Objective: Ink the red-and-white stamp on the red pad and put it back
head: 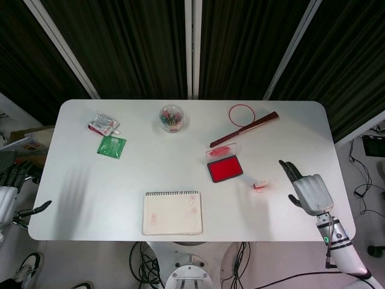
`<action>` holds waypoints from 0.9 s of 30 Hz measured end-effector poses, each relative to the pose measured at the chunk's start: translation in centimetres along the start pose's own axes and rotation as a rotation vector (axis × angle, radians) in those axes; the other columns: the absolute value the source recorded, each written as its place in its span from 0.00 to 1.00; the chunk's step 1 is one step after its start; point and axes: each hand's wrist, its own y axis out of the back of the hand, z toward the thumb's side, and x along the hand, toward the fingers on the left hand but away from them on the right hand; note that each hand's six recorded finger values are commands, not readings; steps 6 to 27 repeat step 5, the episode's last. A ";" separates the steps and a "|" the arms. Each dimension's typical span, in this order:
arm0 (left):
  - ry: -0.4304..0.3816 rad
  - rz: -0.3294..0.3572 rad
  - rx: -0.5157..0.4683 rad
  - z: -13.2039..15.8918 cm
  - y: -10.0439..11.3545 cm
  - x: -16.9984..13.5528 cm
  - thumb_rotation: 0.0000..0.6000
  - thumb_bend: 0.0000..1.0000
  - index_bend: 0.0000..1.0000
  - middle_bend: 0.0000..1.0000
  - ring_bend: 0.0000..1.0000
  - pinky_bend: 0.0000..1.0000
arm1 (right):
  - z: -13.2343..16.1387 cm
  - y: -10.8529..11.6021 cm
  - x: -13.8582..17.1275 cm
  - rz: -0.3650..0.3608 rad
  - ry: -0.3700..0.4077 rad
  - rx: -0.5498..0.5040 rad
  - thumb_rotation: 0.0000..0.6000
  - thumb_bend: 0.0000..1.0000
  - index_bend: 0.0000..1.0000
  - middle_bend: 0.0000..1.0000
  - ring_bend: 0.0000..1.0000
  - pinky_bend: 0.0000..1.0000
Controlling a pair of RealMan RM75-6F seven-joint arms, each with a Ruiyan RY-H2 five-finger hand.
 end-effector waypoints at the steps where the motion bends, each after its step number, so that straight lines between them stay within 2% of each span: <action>1: -0.003 0.003 0.000 0.1 0.0 0.0 0.46 0.09 0.02 0.08 0.08 0.19 | -0.9 0.5 0.8 -0.035 -0.029 0.009 1.00 0.00 0.00 0.00 0.00 0.00; 5: -0.026 0.021 0.001 0.7 0.1 0.2 0.45 0.09 0.02 0.08 0.08 0.19 | -4.3 1.7 3.6 -0.131 -0.137 0.052 1.00 0.00 0.00 0.00 0.00 0.00; 27: -0.026 0.021 0.001 0.7 0.1 0.2 0.45 0.09 0.02 0.08 0.08 0.19 | -4.3 1.7 3.6 -0.131 -0.137 0.052 1.00 0.00 0.00 0.00 0.00 0.00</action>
